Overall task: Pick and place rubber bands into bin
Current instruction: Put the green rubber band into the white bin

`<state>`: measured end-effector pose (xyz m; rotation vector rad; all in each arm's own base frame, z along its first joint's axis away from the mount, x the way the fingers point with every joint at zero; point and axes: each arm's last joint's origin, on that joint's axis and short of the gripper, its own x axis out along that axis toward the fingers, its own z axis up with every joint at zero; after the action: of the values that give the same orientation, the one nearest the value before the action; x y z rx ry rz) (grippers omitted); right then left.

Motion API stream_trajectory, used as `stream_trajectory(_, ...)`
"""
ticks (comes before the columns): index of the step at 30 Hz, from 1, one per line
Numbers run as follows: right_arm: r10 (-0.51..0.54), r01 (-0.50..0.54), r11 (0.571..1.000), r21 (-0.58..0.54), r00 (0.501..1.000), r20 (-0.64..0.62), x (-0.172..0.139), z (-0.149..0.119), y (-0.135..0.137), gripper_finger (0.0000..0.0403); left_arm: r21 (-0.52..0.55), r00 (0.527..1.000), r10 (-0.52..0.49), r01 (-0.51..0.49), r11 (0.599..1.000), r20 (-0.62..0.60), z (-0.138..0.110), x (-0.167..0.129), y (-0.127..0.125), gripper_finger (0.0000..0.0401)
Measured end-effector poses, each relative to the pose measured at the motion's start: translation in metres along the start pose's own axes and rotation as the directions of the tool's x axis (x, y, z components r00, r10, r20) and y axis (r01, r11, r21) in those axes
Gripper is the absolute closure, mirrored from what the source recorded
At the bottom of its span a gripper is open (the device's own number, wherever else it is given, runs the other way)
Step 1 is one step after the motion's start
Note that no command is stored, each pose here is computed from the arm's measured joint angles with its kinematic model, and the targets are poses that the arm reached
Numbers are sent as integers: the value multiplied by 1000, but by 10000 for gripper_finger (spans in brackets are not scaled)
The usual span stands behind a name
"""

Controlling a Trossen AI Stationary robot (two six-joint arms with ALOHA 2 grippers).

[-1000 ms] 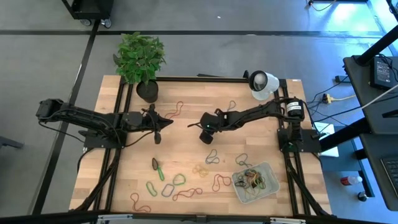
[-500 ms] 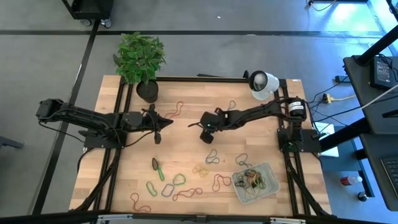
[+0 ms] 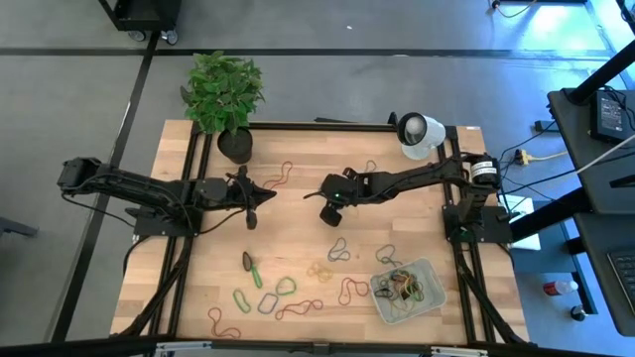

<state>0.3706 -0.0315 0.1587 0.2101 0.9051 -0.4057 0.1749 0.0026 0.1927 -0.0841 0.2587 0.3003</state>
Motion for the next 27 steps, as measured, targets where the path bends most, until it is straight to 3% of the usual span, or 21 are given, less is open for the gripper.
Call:
stream_trajectory(3,112,-114,993,-32,993,-35,0,-1,3,399,-2,1000,0,0,1000,0,0,0,0,396)
stream_trajectory(7,-2,2,1000,0,1000,-8,0,-1,0,400,-8,1000,0,0,1000,0,0,0,0,397)
stream_trajectory(12,39,-39,999,-6,999,-9,0,0,1,401,-10,1000,0,0,1000,0,0,0,0,400)
stream_trajectory(15,147,-149,987,-65,988,-37,0,-1,5,401,-10,1000,0,0,1000,0,0,0,0,398)
stream_trajectory(19,-15,15,1000,6,1000,14,0,1,0,401,-10,1000,0,0,1000,0,0,0,0,394)
stream_trajectory(20,4,-4,1000,-6,1000,5,0,1,0,401,-10,1000,0,0,1000,0,0,0,0,394)
stream_trajectory(23,199,-201,977,-74,980,-31,0,1,6,402,-10,1000,0,0,1000,0,0,0,0,395)
stream_trajectory(24,194,-195,978,-70,981,-18,-1,2,7,402,-10,1000,0,0,1000,0,0,0,0,396)
stream_trajectory(27,-6,6,1000,-1,1000,31,-1,2,3,402,-10,1000,0,0,1000,0,0,0,0,399)
